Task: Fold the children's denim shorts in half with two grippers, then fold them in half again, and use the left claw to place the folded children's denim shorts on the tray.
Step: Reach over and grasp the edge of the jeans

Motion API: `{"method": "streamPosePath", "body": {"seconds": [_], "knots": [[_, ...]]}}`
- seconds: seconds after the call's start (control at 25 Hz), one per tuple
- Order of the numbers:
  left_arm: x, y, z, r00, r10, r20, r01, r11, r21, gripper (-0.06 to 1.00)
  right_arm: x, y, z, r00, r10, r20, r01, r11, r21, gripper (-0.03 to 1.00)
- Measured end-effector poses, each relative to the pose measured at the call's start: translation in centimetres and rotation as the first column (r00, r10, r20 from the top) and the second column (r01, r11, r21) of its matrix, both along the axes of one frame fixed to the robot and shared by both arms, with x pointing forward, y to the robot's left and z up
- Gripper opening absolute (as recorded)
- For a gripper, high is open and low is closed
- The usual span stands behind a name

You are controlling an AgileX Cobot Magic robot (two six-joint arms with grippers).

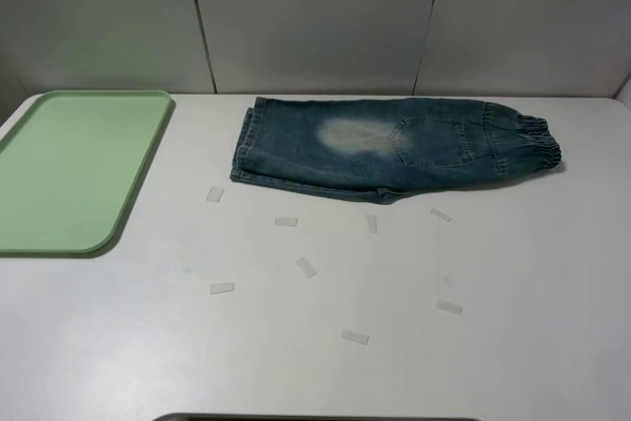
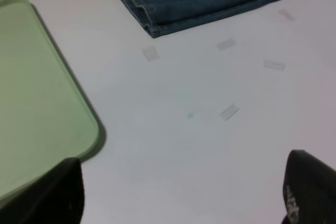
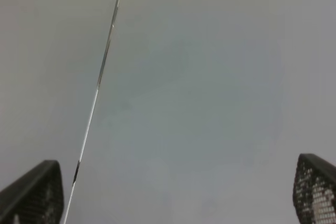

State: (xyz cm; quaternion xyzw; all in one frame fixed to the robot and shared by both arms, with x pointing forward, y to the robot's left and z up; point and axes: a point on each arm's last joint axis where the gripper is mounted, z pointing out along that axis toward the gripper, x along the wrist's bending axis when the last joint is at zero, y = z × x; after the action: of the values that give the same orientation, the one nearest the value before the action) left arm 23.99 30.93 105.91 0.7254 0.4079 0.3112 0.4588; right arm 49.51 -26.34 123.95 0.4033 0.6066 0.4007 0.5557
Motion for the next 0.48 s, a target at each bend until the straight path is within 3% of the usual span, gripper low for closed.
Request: {"method": "streamPosePath", "body": {"seconds": [0.16, 0.48], "knots": [[0.1, 0.0, -1.1, 0.998, 0.004, -0.07, -0.002, 0.999, 0.038, 0.76, 0.0, 0.0, 0.0, 1.0, 0.0, 0.0, 0.0, 1.0, 0.0, 0.66], [0.1, 0.0, -1.2, 0.997, 0.005, -0.076, -0.002, 0.999, 0.041, 0.76, 0.0, 0.0, 0.0, 1.0, 0.0, 0.0, 0.0, 1.0, 0.0, 0.66]]}}
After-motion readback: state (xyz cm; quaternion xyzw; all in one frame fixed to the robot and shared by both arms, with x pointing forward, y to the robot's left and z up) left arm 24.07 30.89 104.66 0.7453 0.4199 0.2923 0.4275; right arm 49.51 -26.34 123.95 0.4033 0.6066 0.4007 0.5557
